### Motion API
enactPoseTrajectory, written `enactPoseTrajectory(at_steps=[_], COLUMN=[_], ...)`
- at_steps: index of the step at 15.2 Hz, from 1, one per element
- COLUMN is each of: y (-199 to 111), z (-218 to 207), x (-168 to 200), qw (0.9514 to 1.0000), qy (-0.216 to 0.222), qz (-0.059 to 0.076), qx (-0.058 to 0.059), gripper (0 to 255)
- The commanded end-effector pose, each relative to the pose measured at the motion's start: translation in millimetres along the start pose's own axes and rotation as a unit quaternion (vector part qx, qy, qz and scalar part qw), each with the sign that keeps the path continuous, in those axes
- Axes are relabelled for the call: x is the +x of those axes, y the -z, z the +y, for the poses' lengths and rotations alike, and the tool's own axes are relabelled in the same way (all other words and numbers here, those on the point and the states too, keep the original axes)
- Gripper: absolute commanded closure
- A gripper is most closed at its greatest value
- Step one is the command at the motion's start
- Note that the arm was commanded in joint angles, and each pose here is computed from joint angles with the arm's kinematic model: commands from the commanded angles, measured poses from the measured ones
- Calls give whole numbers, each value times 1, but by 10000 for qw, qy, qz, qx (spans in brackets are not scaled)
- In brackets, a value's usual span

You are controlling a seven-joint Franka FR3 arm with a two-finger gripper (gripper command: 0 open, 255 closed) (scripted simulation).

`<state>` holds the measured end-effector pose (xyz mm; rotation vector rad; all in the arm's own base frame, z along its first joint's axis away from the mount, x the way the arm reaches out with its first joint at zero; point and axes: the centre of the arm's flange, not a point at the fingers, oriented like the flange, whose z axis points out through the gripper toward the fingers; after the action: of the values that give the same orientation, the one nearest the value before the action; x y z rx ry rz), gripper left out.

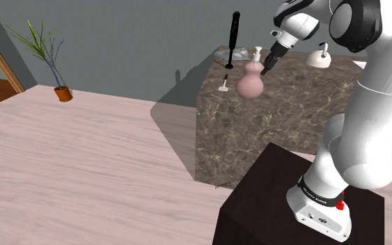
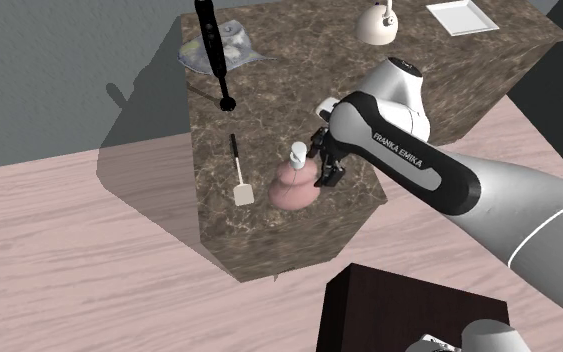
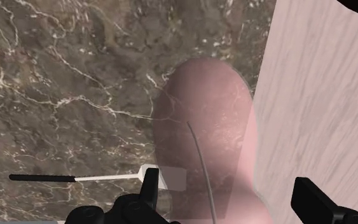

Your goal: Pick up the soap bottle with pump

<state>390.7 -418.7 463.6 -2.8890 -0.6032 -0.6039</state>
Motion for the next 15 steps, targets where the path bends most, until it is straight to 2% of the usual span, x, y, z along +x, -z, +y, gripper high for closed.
enactPoseTrajectory(at_steps=[1, 10, 15], y=[-2, -2, 22], z=[0, 0, -1], x=[-1, -1, 10], qw=[10000, 10000, 10000], qy=[0, 0, 0], qz=[3, 3, 3], qx=[-2, -2, -2], gripper=[255, 255, 255])
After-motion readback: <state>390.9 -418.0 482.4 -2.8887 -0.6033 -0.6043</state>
